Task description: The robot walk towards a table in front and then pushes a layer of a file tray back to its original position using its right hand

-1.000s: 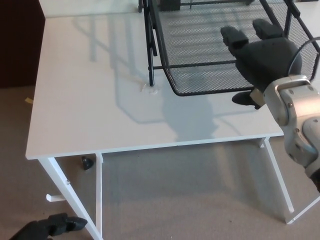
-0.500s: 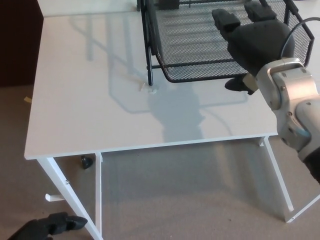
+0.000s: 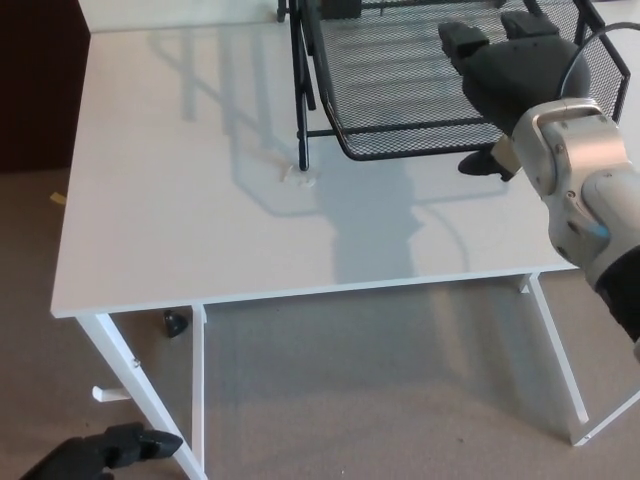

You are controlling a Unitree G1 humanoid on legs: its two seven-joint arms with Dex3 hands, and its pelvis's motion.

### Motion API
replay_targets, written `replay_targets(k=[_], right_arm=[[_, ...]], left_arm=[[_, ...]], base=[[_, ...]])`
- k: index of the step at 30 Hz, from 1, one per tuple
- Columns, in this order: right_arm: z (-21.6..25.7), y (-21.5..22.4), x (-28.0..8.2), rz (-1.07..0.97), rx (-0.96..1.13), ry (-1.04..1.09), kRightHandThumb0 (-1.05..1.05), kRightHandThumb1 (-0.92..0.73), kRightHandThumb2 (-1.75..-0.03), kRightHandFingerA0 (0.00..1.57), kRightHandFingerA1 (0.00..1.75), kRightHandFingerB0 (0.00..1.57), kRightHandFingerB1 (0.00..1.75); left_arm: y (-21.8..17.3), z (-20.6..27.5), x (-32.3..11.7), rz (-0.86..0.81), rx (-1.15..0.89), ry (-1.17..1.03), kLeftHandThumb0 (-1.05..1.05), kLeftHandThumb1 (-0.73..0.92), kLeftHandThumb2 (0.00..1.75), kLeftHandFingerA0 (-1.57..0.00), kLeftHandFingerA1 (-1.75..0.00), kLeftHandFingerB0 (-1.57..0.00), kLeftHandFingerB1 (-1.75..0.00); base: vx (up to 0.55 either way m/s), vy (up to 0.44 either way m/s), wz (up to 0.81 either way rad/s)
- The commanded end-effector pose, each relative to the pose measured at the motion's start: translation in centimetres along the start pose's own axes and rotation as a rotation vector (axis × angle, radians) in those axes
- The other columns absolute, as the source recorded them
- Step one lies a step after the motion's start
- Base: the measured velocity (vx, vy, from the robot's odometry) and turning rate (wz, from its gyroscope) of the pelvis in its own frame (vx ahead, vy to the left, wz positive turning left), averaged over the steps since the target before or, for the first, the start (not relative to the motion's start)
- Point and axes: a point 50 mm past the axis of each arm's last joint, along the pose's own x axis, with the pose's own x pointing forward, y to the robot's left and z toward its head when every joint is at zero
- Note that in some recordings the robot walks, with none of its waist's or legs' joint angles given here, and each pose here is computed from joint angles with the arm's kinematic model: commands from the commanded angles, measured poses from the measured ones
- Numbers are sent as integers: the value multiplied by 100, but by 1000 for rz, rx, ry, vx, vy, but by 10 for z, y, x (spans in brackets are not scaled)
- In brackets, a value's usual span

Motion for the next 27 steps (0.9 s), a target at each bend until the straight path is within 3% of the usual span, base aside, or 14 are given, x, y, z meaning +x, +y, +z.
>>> replay_targets(k=[1,13,23,25,27], right_arm=[[-4,-18,4,-76,7,10,-69,-43,-79,0,6,0,9],[5,-8,-26,-97,27,-116,-74,-46,-80,0,3,0,5],[8,25,-91,-17,122,-237,-68,-41,-79,0,9,0,12],[5,27,-110,4,172,-267,-75,-46,-79,0,0,0,2],[4,27,-120,16,191,-281,-75,-46,-79,0,0,0,3]], left_arm=[[3,1,-2,1,32,2,-21,65,59,-59,-46,-36,-37],[5,0,-2,-9,31,1,-21,65,59,-58,-46,-34,-37],[-12,-13,-9,-31,20,44,-20,64,58,-60,-46,-36,-37],[-16,-17,-12,-47,32,52,-21,64,58,-58,-46,-35,-36],[-19,-19,-14,-49,28,59,-22,64,58,-59,-46,-35,-36]], base=[[0,0,0],[0,0,0],[0,0,0],[0,0,0],[0,0,0]])
